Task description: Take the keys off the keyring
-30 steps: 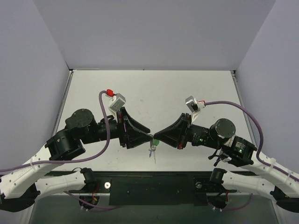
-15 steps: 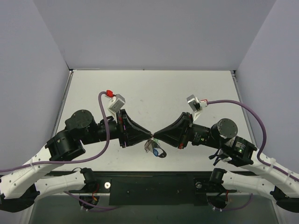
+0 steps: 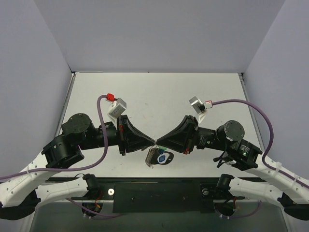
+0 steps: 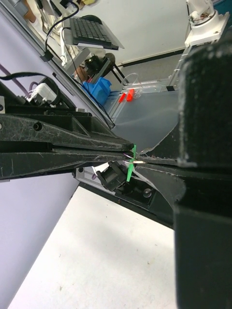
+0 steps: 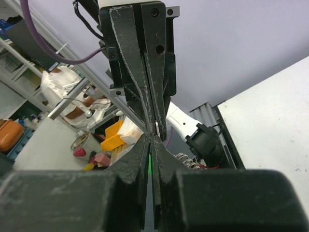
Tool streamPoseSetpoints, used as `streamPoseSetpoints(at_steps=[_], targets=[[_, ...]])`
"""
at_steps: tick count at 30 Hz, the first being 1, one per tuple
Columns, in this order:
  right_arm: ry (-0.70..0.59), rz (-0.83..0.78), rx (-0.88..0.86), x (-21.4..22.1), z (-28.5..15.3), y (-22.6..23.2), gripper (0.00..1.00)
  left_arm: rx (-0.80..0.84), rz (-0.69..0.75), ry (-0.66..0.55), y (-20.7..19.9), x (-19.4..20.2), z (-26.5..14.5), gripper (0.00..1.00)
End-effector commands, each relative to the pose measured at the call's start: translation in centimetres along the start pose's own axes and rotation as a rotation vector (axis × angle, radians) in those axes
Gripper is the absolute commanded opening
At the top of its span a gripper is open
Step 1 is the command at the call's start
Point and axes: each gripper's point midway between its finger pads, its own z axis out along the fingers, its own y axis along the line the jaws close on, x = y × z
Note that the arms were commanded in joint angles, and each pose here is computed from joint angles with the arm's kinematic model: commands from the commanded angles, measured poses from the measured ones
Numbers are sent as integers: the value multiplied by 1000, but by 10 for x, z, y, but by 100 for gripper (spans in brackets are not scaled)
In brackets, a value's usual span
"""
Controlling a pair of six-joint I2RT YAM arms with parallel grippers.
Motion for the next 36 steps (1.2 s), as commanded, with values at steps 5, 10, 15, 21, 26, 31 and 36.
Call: streamPoseSetpoints(at_steps=[5, 10, 15, 21, 26, 31, 36], targets=[[18, 5, -236, -10, 1, 46, 0, 118, 57, -48, -35, -26, -10, 0], [27, 19, -244, -9, 6, 40, 0, 214, 56, -39, -56, -27, -17, 0], [28, 34, -255, -13, 10, 36, 0, 298, 50, -28, -71, -26, -21, 0], [59, 50, -245, -10, 20, 26, 0, 359, 47, -3, -82, -23, -24, 0], [67, 71, -254, -10, 27, 23, 0, 371, 46, 2, -84, -22, -25, 0], [69, 79, -248, -10, 32, 19, 0, 385, 45, 0, -85, -22, -25, 0], [68, 97, -261, -11, 35, 20, 0, 376, 45, -1, -83, -23, -23, 0]])
